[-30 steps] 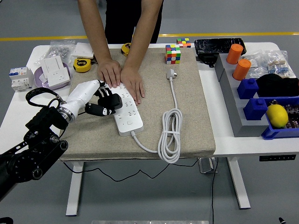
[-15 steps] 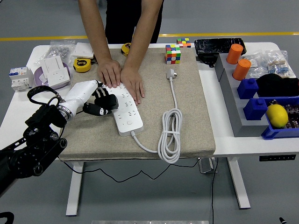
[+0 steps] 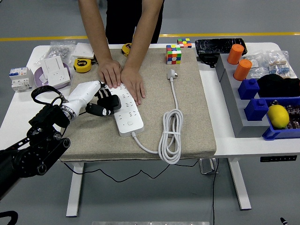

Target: Pick up the plug,place it near the board,insert it into the board,press the button

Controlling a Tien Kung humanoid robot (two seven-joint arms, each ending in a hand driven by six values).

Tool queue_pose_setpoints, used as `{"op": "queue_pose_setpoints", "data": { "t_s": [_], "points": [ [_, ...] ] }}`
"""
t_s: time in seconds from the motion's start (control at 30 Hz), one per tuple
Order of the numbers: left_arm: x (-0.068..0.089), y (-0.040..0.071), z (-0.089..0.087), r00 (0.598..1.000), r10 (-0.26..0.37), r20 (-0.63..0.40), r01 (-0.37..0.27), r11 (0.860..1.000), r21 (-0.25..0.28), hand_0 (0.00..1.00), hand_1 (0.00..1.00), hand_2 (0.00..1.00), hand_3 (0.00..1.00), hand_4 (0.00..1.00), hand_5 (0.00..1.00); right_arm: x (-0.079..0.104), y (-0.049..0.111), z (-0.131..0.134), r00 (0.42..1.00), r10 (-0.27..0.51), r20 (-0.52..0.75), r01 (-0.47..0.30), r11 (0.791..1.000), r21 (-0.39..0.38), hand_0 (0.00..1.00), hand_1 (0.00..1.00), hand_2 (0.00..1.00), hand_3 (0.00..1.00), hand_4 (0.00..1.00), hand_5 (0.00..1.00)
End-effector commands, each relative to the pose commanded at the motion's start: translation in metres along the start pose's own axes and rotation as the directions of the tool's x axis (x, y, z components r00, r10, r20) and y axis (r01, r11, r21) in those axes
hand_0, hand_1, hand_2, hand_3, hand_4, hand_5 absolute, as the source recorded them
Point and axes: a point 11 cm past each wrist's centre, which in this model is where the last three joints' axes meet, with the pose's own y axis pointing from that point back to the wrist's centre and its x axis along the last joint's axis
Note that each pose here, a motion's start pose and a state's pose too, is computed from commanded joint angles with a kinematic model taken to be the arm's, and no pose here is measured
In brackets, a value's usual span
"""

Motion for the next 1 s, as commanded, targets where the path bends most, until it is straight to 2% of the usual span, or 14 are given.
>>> {"op": "queue_pose_setpoints", "data": {
  "t_s": [1.0],
  "points": [
    [-0.0034, 0.0004, 0.0, 0.999, -0.03, 0.036, 0.03, 0.999, -0.015, 0.472, 0.466, 0.35, 0.384, 0.68, 0.133, 0.0016, -0.0001, -0.0018, 1.0, 0.005, 0.01, -0.005, 1.0, 0.007, 0.837, 0.768, 0.75, 0.773, 0.998, 0.964]
  ]
}}
